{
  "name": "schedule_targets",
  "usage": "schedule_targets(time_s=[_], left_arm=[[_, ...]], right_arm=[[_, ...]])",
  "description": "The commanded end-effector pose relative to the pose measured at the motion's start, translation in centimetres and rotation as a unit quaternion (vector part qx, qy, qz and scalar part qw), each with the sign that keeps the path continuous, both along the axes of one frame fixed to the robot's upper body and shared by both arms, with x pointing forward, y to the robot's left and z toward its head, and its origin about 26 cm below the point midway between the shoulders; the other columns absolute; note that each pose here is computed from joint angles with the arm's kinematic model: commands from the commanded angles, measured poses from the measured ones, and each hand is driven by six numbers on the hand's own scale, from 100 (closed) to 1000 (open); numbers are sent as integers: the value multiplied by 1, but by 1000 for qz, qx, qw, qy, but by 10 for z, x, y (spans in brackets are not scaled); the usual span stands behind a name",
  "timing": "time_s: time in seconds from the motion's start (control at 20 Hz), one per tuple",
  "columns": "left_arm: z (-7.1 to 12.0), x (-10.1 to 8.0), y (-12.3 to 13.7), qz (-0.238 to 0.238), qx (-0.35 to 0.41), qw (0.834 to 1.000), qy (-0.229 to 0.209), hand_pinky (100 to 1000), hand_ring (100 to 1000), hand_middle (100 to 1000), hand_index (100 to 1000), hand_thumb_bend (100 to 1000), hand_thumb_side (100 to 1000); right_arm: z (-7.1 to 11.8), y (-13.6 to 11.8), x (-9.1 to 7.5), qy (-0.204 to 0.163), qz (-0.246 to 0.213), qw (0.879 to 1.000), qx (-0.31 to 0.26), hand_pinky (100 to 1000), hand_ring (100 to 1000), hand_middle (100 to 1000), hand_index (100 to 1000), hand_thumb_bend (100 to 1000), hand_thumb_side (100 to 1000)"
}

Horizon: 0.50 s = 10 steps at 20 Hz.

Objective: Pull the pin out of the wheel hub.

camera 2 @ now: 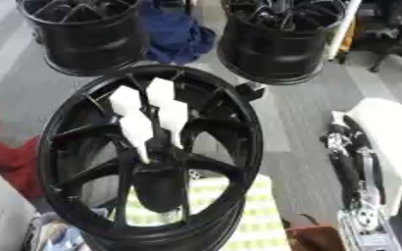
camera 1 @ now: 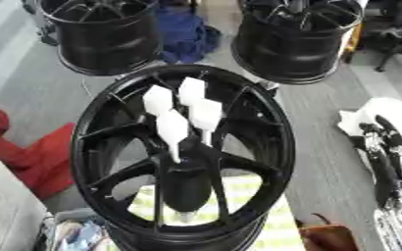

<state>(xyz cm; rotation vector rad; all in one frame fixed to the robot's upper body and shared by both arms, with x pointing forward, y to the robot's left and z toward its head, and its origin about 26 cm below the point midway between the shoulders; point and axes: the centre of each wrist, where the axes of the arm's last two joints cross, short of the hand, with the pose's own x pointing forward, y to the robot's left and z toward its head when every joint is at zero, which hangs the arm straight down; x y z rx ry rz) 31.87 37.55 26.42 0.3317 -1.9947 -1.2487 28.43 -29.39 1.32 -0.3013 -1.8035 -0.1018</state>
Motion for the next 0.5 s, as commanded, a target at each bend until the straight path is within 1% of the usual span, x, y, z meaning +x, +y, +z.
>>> schedule_targets(time_s=[0.05, 0.15, 0.3, 0.4, 0.5], left_arm=[[30, 3, -10, -46, 145, 988, 13, 891, 1000, 802, 883, 228, 508], [40, 10, -24, -75, 220, 972, 22, 857, 1000, 790, 885, 261, 511], [47, 21, -46, -107, 312, 943, 36, 823, 1000, 764, 897, 290, 513], [47, 30, -61, -123, 356, 925, 42, 784, 1000, 755, 913, 322, 518], [45, 38, -68, -128, 377, 916, 41, 784, 1000, 755, 913, 322, 518]], right_arm=[[7, -6, 1, -8, 6, 1000, -20, 776, 679, 754, 924, 100, 605], [7, -7, 1, -6, 7, 1000, -23, 776, 679, 754, 924, 100, 605], [6, -9, 0, -3, 8, 1000, -26, 776, 679, 754, 924, 100, 606], [5, -10, -1, -1, 8, 1000, -29, 776, 679, 754, 924, 100, 606], [5, -11, -1, 0, 7, 1000, -30, 776, 679, 754, 924, 100, 606]])
